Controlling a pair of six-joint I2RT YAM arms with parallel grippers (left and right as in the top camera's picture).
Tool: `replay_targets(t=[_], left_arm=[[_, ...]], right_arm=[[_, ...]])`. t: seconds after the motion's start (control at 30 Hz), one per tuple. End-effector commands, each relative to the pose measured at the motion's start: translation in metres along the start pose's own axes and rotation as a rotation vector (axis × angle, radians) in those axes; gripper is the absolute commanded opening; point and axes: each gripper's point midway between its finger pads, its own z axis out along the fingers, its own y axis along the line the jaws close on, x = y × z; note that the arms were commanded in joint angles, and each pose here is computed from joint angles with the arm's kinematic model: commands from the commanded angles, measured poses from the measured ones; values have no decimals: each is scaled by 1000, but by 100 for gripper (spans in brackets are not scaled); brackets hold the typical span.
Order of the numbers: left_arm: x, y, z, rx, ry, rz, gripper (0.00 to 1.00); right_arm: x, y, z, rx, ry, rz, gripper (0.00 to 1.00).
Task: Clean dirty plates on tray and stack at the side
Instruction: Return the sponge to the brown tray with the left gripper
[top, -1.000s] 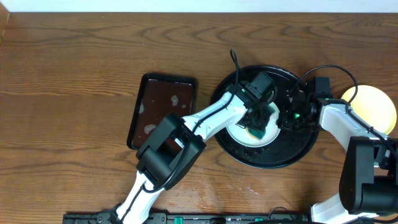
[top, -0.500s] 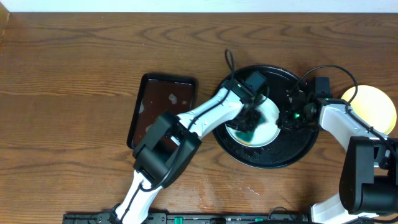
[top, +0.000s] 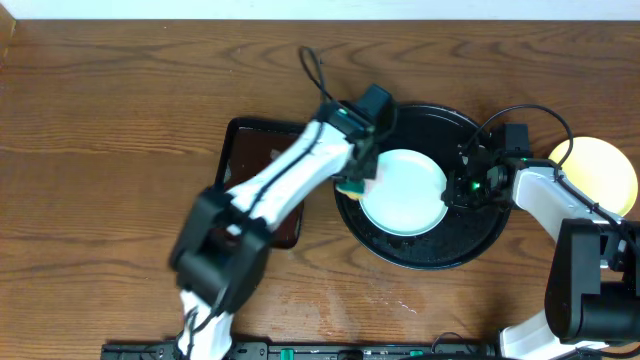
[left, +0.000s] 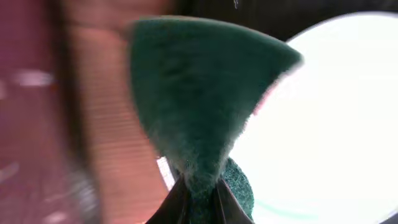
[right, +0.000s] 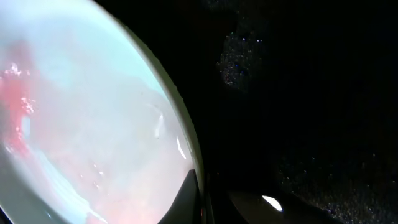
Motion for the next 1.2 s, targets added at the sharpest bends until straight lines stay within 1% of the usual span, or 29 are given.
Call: replay_targets(t=[0.0, 0.1, 0.17, 0.23, 0.3, 0.33, 0.37, 0.47, 0.6, 0.63, 0.67, 0.7, 0.83, 0.87, 0.97, 1.07, 1.17], left_arm=[[-12, 18, -48, -15, -103, -12, 7], [-11, 42, -69, -46, -114, -16, 8], [-11, 66, -75, -95, -107, -50, 8], [-11, 91, -75, -149, -90, -93, 8], [-9, 111, -68, -176, -68, -135, 8], [-8, 119, -63, -183, -58, -152, 8], [-6, 128, -57, -191, -49, -171, 8], [4, 150, -33, -210, -21, -215, 8], [17, 167, -13, -227, 7, -248, 9], [18, 169, -13, -230, 13, -252, 12], [19, 170, -13, -231, 17, -255, 17], [19, 171, -14, -231, 15, -257, 25], [16, 169, -24, -221, -10, -258, 37], [15, 167, -28, -209, -16, -259, 39], [11, 158, -43, -155, -52, -261, 50], [7, 155, -65, -129, -118, -262, 57], [6, 149, -88, -86, -172, -260, 59]], right_arm=[[8, -13, 6, 59, 28, 7, 1], [8, -13, 6, 59, 27, 6, 1], [8, -13, 6, 58, 28, 6, 2], [8, -13, 6, 59, 27, 6, 8], [5, -13, 6, 57, 16, 1, 9], [3, -13, 6, 56, 9, -1, 1], [3, -10, 6, 44, 8, -3, 1], [5, 9, 6, -72, 19, -32, 1], [4, 11, -2, -63, 8, -35, 1], [3, 11, -7, -53, -3, -35, 1], [2, 11, -13, -38, -18, -34, 1], [-1, 12, -22, -24, -41, -42, 1], [-9, 16, -59, 83, -151, -85, 1], [-10, 16, -70, 128, -185, -105, 1], [-16, 10, -104, 327, -308, -130, 1], [-21, 7, -130, 487, -408, -162, 1], [-21, 16, -134, 526, -436, -206, 1]])
